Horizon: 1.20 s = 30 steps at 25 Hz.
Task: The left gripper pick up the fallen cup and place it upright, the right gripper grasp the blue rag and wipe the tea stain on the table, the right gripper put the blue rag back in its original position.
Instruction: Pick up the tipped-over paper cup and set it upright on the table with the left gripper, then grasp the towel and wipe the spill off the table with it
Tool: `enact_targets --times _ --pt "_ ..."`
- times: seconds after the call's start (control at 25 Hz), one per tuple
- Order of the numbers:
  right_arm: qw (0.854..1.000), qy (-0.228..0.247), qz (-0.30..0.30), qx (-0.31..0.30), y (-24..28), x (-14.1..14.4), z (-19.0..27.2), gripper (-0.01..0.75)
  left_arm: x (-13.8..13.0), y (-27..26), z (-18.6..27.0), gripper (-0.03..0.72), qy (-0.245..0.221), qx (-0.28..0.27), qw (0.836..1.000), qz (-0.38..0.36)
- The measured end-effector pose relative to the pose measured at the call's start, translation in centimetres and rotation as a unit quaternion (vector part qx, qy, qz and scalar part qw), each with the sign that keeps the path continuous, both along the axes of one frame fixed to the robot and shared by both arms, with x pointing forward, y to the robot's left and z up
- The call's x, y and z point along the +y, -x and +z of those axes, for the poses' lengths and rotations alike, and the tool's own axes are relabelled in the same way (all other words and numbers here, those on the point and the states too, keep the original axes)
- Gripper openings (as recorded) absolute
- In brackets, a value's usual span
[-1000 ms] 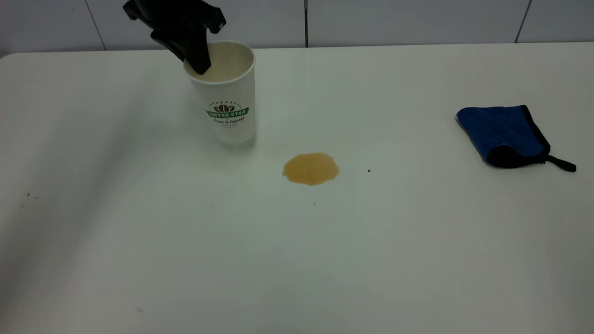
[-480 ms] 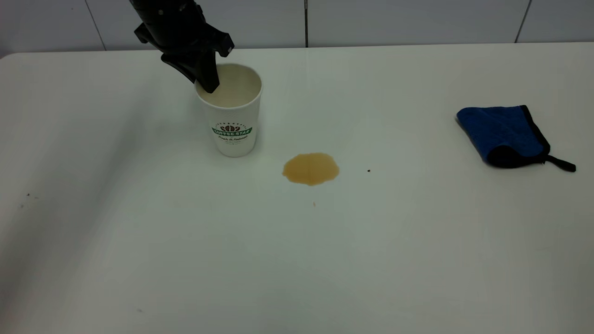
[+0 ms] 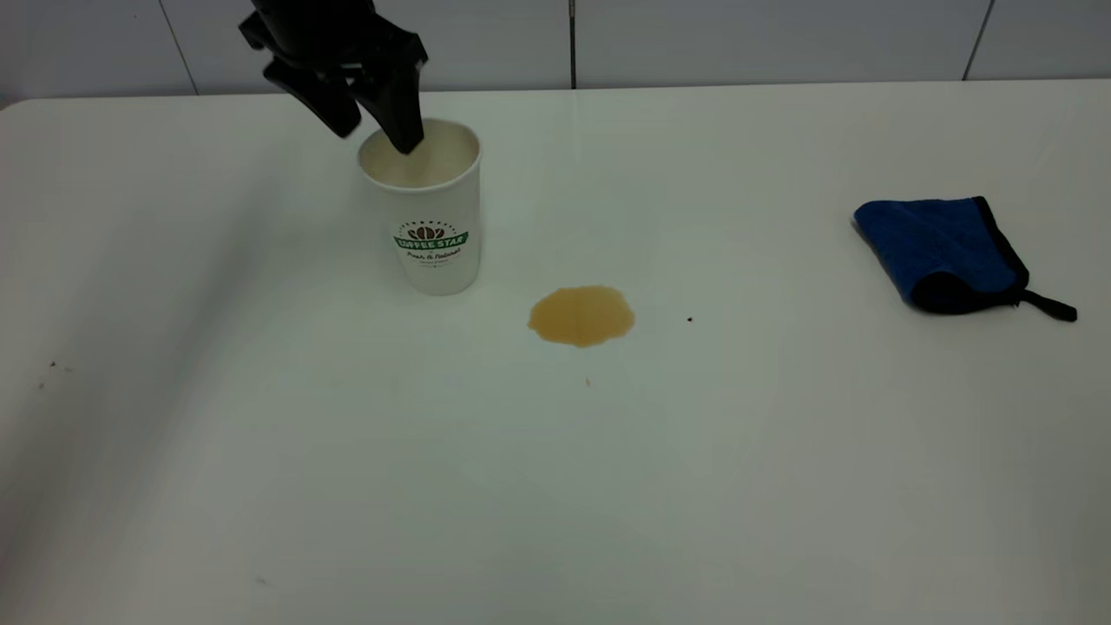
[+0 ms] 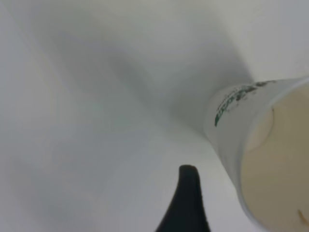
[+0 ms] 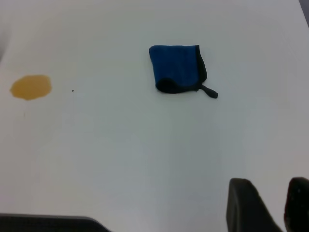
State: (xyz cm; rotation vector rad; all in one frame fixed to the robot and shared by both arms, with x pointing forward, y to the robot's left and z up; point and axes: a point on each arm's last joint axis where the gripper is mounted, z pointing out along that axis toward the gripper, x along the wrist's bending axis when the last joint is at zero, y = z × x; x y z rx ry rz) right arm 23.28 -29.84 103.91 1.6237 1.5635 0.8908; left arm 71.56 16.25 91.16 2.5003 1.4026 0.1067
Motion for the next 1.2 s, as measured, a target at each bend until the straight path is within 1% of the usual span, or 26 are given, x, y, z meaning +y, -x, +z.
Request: enact_targets --times 0.04,0.16,0.28,0.4,0.6,0.72,0.84,0.92,1.2 --pt "1.000 0.000 0.000 0.000 0.0 0.0 0.0 0.236 0.1 0.1 1.5 0.713 -0.003 -0.003 1.000 0.002" --pt "1.000 0.000 0.000 0.000 0.0 0.0 0.0 0.236 0.5 0.9 6.6 0.709 -0.005 -0.014 1.000 0.014" --pt "1.000 0.000 0.000 0.000 0.0 0.0 0.0 0.236 0.9 2.3 11.5 0.689 -0.003 -0.019 0.999 0.035" --pt "1.000 0.000 0.000 0.000 0.0 0.0 0.0 0.236 1.8 4.2 15.9 0.666 -0.015 -0.033 0.998 0.046" --pt "1.000 0.000 0.000 0.000 0.0 0.0 0.0 0.236 2.9 7.2 22.6 0.629 -0.005 -0.111 0.992 0.056" --pt "1.000 0.000 0.000 0.000 0.0 0.0 0.0 0.237 3.5 9.3 25.8 0.610 0.003 -0.146 0.987 0.060" --pt "1.000 0.000 0.000 0.000 0.0 0.0 0.0 0.237 4.1 11.5 27.8 0.594 0.013 -0.163 0.984 0.073" --pt "1.000 0.000 0.000 0.000 0.0 0.0 0.0 0.237 4.6 13.3 28.4 0.589 0.019 -0.161 0.983 0.086" --pt "1.000 0.000 0.000 0.000 0.0 0.0 0.0 0.237 6.8 21.7 28.7 0.587 0.021 -0.147 0.983 0.104"
